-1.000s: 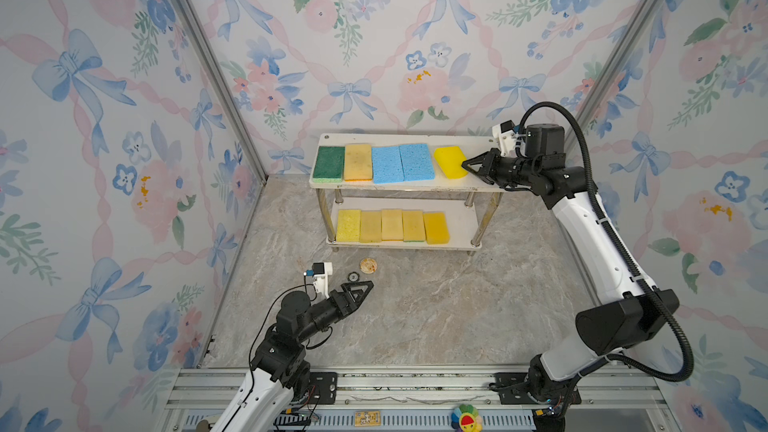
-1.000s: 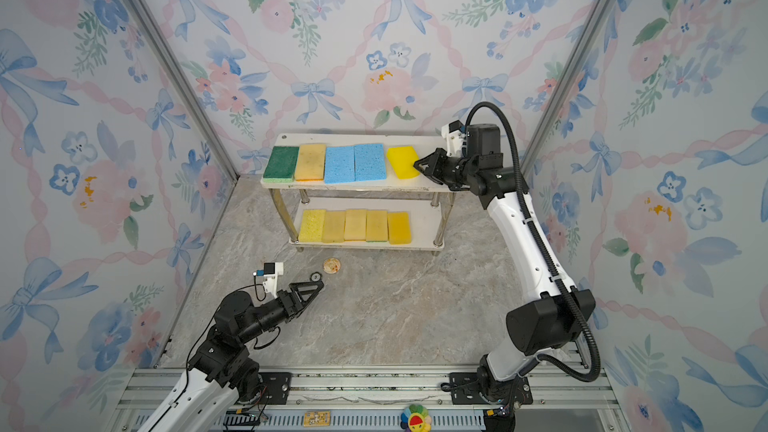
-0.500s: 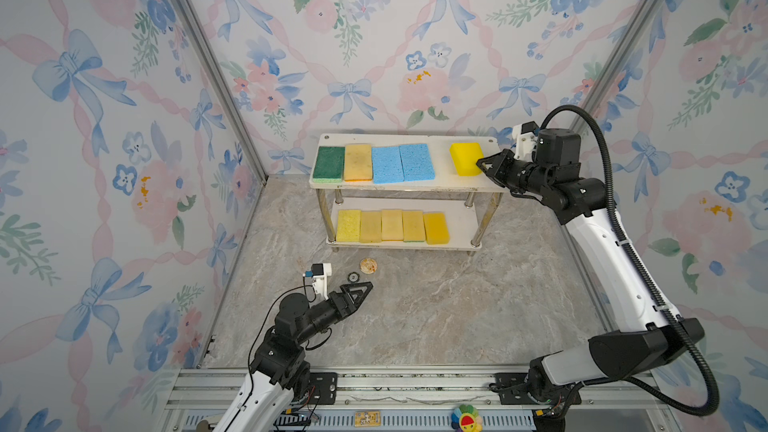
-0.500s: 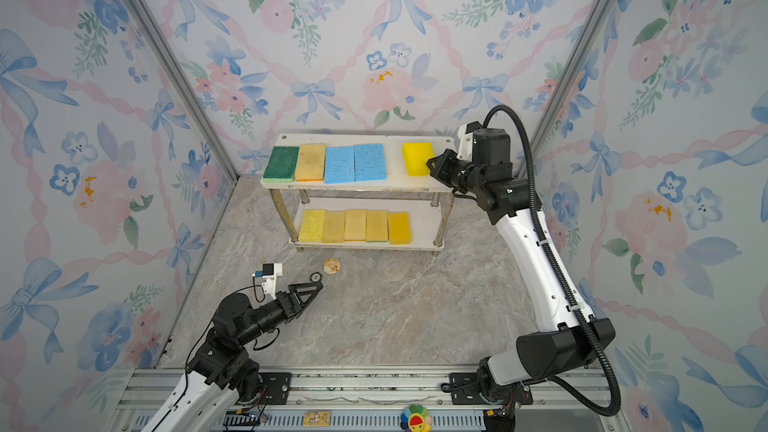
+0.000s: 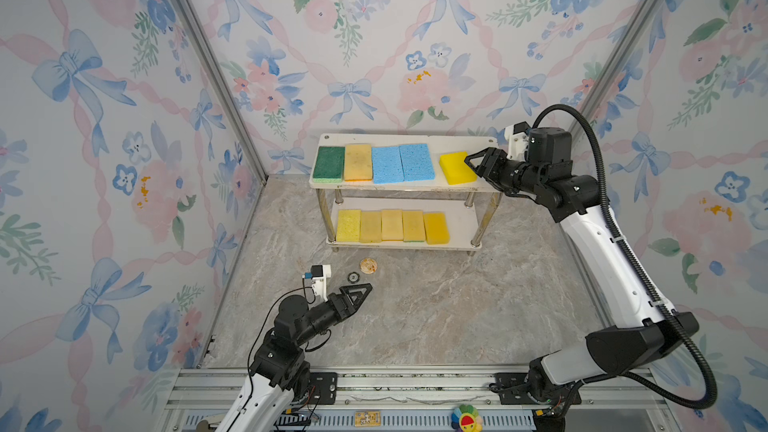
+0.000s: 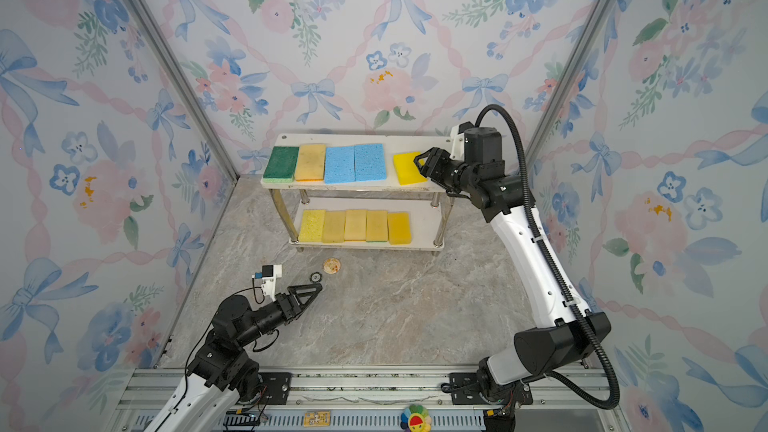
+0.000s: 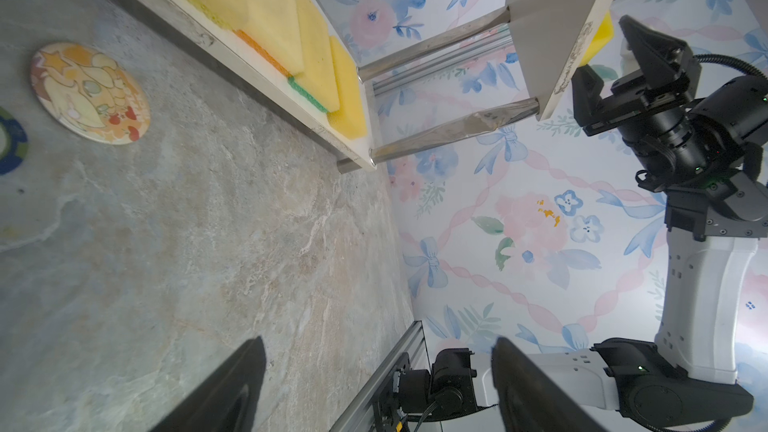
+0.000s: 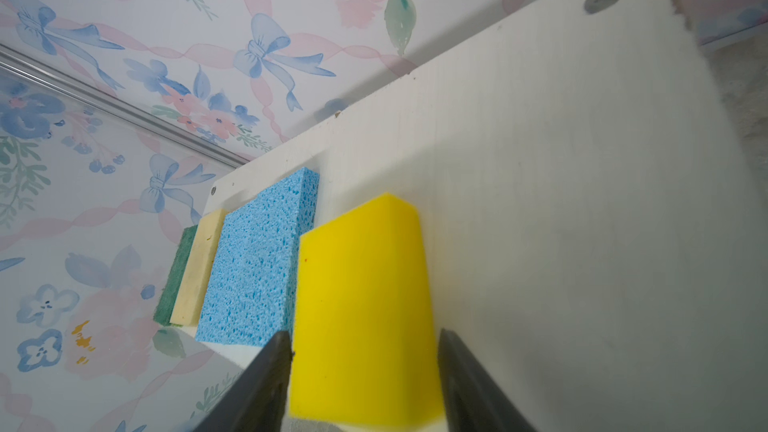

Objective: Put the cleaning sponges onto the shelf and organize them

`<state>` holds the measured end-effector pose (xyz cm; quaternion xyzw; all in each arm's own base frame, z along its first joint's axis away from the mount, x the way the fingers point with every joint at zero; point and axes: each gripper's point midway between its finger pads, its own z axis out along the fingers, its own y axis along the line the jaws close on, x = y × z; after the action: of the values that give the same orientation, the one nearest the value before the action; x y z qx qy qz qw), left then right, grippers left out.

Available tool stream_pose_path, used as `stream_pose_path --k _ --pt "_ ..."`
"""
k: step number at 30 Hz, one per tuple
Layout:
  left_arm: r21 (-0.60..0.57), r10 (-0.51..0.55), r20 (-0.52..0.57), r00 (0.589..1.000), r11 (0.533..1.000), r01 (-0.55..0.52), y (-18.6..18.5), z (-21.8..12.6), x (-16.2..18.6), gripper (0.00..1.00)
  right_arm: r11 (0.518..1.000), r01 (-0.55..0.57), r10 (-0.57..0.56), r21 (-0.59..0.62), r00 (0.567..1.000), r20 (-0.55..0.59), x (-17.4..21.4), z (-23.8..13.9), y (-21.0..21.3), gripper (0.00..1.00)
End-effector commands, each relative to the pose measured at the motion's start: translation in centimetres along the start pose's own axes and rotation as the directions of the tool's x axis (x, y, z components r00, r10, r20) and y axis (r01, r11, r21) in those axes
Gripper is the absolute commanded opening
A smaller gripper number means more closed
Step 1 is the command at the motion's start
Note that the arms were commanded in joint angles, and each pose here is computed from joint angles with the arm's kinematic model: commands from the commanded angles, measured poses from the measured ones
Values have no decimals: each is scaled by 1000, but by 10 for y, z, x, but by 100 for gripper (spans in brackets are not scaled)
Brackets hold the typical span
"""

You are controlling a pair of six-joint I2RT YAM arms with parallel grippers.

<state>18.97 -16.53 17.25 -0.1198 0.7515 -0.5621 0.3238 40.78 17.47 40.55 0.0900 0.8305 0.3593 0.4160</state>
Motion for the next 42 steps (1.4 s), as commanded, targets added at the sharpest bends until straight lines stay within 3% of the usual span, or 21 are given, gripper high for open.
stream_pose_path --k 1,6,14,23,30,42 --pt "-5 2 -18 1000 1000 -2 6 0 5 87 1000 16 -16 -16 1000 -14 -7 7 2 61" --pt "-4 3 -15 1000 1000 -3 6 0 4 87 998 -3 -1 -56 997 -71 0 20 10 59" --pt "-2 4 -17 1000 1000 -4 5 -2 4 87 998 -26 22 -65 998 -62 10 20 13 58" --pt "9 6 -15 1000 1000 -6 2 -4 4 87 998 -33 33 48 999 3 8 -7 -3 57" --pt "11 7 -11 1000 1000 -6 1 -4 3 87 999 -36 36 13 999 -10 18 -20 7 57" --pt "27 10 -13 1000 1000 -10 -4 -5 3 87 999 -36 35 -18 998 -52 24 -4 14 56"
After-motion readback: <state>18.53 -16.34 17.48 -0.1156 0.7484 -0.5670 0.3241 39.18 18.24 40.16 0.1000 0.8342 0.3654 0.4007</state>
